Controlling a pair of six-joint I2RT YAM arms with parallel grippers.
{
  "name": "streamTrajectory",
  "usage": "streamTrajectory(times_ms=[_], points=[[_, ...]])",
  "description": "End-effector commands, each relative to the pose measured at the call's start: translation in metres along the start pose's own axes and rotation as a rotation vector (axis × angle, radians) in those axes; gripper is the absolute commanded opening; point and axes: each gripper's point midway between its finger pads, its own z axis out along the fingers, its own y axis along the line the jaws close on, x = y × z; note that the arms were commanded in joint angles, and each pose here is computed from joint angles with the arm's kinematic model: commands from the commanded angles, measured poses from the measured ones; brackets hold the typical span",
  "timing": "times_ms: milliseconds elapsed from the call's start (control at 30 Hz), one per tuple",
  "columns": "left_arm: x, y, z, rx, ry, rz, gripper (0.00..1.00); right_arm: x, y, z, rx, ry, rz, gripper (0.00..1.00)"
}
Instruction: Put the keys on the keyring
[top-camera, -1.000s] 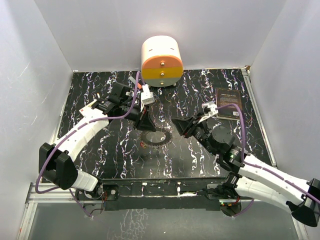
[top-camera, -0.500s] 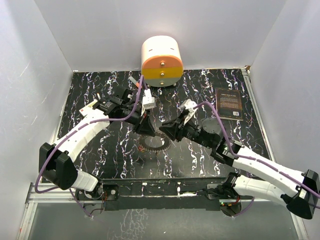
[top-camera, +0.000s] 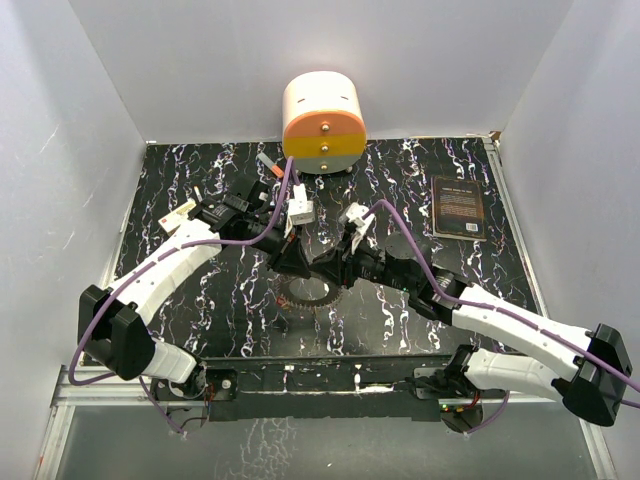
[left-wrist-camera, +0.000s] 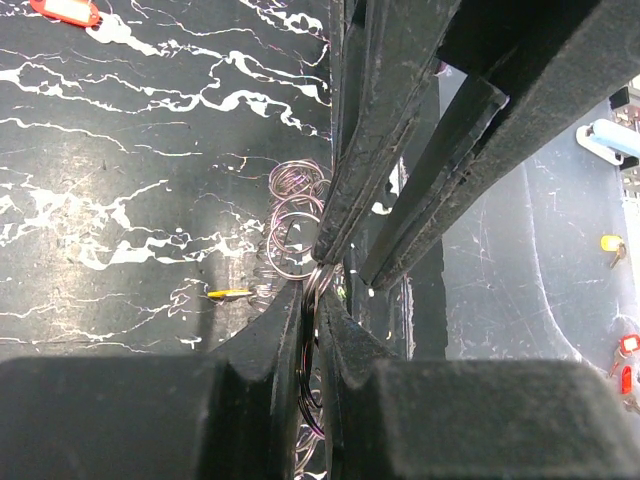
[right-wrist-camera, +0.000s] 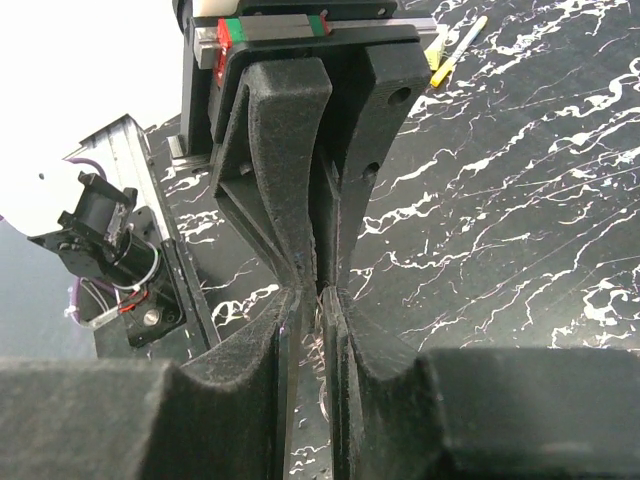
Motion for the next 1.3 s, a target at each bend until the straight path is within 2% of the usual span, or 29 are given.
streamTrajectory(times_ms=[0, 900, 1067, 1267], points=[[-0.020, -0.018, -0.009, 0.023, -0.046, 0.087, 0.00, -0.041, 0.011, 0.000, -0.041, -0.106, -0.038, 0.21], [-0.025, -0.023, -0.009, 0.036, -0.051, 0.090, 0.00, -0.031, 0.003, 0.011, -0.029, -0.084, -0.013, 0.18], [-0.026, -0.023, -0.009, 0.036, -0.054, 0.094, 0.00, -0.029, 0.004, 0.012, -0.035, -0.077, -0.003, 0.19], [-0.026, -0.023, -0.010, 0.035, -0.053, 0.096, 0.00, -0.025, 0.005, 0.012, -0.043, -0.067, 0.005, 0.25]])
